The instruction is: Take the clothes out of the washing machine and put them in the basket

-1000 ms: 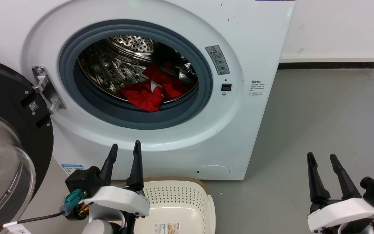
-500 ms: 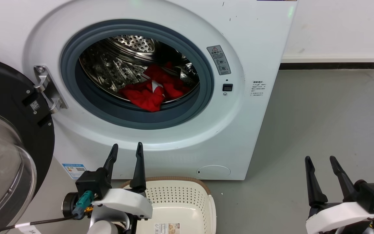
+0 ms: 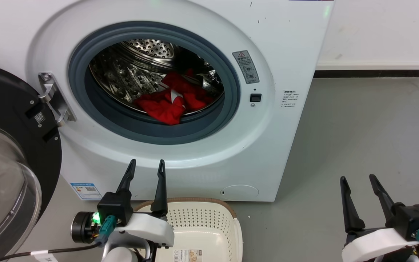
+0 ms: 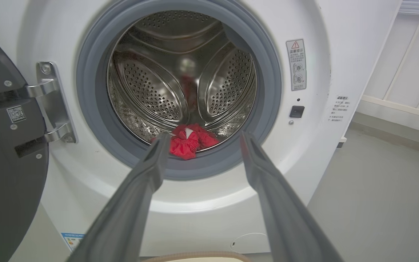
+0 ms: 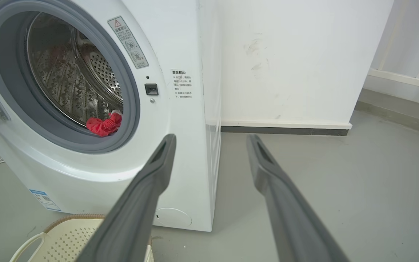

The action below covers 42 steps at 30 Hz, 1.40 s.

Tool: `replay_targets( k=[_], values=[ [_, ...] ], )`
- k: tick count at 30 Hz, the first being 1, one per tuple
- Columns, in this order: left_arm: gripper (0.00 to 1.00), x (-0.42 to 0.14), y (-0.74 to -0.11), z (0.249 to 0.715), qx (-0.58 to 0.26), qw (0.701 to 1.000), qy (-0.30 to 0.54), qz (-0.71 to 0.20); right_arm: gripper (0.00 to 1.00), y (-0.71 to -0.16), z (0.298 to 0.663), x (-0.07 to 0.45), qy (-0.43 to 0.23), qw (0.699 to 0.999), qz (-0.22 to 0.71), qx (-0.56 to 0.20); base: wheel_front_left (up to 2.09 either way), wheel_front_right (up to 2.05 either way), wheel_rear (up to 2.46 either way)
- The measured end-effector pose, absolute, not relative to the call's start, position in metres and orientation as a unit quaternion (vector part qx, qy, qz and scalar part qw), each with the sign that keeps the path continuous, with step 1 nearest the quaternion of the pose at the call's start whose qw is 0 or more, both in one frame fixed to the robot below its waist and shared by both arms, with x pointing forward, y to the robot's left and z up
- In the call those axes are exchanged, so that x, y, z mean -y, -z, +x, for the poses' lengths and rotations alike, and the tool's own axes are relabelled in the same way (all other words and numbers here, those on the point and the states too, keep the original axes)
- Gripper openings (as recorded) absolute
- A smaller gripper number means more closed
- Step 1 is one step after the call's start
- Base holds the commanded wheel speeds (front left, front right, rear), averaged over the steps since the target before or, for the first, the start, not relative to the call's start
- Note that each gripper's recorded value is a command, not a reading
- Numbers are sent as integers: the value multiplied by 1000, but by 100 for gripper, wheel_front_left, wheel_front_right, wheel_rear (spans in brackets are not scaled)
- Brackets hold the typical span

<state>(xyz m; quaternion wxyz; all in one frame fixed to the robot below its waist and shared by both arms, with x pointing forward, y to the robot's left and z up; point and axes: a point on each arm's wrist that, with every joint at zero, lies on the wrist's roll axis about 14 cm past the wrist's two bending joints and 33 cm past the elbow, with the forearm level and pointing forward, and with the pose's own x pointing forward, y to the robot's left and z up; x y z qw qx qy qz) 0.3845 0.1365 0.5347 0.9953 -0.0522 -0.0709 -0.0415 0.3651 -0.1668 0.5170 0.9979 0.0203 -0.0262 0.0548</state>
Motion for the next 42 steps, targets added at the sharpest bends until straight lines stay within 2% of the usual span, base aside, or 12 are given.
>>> replay_targets(
  k=[9, 28, 42],
  values=[
    [100, -137, -536, 383, 79, 996, 39, -22, 100, -518, 365, 161, -65, 997, -8, 30, 0, 0, 0],
    [100, -142, -527, 385, 66, 997, 27, -20, 100, -517, 368, 162, -64, 998, -7, 25, 0, 0, 0],
    [100, -143, -527, 449, 70, 997, 25, -6, 100, -527, 404, 161, -65, 997, -8, 44, 0, 0, 0]
  ],
)
